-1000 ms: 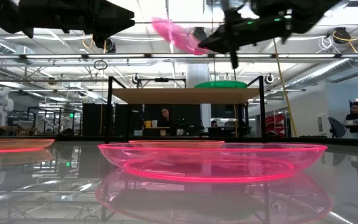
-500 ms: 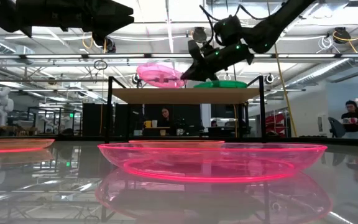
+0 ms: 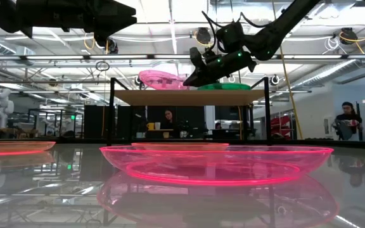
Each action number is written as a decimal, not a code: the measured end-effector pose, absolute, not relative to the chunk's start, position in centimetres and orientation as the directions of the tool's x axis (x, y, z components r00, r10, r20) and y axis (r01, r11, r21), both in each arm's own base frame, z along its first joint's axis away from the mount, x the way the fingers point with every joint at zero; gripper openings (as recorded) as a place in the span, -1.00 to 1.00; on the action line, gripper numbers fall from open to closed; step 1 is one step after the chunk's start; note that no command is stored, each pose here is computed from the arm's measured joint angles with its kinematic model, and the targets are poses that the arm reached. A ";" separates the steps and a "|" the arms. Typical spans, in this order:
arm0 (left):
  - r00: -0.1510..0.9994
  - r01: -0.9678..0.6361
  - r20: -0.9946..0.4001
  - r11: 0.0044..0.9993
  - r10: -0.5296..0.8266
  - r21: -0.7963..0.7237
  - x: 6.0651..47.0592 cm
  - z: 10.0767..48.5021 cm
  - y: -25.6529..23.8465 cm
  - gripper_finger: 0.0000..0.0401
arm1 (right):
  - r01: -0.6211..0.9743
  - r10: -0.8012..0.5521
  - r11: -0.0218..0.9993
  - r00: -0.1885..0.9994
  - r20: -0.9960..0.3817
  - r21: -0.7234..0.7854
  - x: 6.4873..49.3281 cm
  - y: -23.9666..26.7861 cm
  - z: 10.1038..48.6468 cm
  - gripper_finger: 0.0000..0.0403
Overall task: Place and stack plates onto a shelf
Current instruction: Put the top pink plate on the shelf, then stack the right orange plate on top of the pink plate on the shelf
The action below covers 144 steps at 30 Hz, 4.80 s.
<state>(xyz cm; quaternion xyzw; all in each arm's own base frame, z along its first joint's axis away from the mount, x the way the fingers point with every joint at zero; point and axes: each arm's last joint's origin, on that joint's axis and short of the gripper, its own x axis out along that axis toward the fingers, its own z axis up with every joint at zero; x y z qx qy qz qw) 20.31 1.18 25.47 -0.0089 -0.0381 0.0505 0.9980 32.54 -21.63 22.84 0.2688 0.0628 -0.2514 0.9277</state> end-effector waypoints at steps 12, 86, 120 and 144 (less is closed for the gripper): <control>0.992 -0.101 0.075 0.995 0.102 -0.009 20.3 25.5 1.2 -0.35 | 0.490 -0.438 0.734 0.871 -0.223 0.471 32.6 -21.7 23.1 -1.00; 0.870 -0.230 -0.410 0.961 0.274 0.155 31.5 22.6 4.6 -0.35 | 0.111 -0.112 0.994 0.990 0.088 0.008 16.6 -5.7 29.4 -0.73; 0.772 0.114 -0.630 0.956 0.086 0.270 29.5 21.2 -4.2 -0.35 | 0.078 -0.068 0.994 0.990 -0.126 0.074 16.5 -5.0 24.4 -0.78; 0.627 0.405 -0.763 0.772 0.155 0.489 29.8 13.3 -10.7 -0.35 | -0.008 0.004 0.999 0.996 0.092 0.042 15.6 -3.4 20.8 -0.78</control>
